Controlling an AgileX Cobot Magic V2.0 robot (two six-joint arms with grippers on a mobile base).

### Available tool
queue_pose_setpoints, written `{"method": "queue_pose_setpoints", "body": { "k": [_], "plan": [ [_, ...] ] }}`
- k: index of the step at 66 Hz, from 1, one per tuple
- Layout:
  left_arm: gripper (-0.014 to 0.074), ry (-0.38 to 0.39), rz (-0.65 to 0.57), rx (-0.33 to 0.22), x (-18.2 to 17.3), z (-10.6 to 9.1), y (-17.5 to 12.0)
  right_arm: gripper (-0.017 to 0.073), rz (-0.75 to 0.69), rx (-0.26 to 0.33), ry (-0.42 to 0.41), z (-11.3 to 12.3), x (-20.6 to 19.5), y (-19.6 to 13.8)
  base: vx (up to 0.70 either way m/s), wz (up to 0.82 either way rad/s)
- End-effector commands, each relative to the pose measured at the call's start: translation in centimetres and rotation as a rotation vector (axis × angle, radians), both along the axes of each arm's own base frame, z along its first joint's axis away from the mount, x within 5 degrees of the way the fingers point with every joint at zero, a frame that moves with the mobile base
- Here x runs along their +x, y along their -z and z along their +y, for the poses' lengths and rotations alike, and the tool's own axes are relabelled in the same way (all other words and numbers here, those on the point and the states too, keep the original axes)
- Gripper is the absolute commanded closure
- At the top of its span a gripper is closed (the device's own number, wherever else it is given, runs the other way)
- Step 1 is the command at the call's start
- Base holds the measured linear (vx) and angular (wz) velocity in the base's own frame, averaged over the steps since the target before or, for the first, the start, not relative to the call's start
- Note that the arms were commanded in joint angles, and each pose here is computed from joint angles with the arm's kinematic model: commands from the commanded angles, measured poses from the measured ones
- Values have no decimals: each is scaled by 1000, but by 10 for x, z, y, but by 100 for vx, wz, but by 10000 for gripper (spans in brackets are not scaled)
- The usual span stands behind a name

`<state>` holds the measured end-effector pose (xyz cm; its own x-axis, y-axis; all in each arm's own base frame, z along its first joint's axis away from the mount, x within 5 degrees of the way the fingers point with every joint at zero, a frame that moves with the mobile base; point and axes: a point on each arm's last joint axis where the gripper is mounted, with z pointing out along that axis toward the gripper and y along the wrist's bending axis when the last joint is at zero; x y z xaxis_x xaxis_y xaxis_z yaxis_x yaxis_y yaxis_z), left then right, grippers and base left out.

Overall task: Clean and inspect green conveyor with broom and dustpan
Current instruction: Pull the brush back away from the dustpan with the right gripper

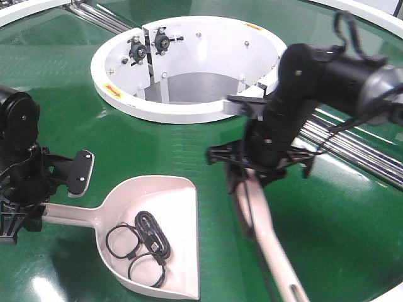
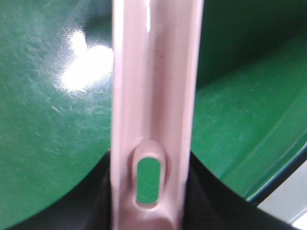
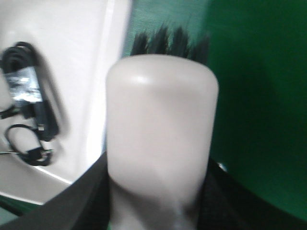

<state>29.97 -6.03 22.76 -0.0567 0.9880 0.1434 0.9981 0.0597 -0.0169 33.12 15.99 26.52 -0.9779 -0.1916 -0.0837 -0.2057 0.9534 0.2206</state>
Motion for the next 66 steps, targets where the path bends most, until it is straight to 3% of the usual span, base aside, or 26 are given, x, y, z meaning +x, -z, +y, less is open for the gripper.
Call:
{"method": "queue_pose_setpoints", "body": {
  "k": [1, 9, 23, 29, 41, 66],
  "plan": [
    [618, -7, -38, -28, -4, -3, -20, 565, -2, -1, 14, -19, -9, -19, 0, 0],
    [617, -7, -38, -28, -4, -3, -20, 565, 22, -21, 41, -30, -7, -11, 0, 0],
    [617, -7, -38, -28, -4, -3, -20, 565, 34, -113, 51, -45, 1, 4, 0, 0],
    [617, -7, -38, -28, -4, -3, -20, 565, 56, -121, 39, -47, 5, 13, 0, 0],
    [617, -7, -38, -28, -4, -3, -20, 561, 92, -127, -95, -44, 12, 34, 0, 0],
    [617, -7, -38, -28, -4, -3, -20, 561, 144, -132, -45, -40, 21, 61, 0, 0]
  ]
}}
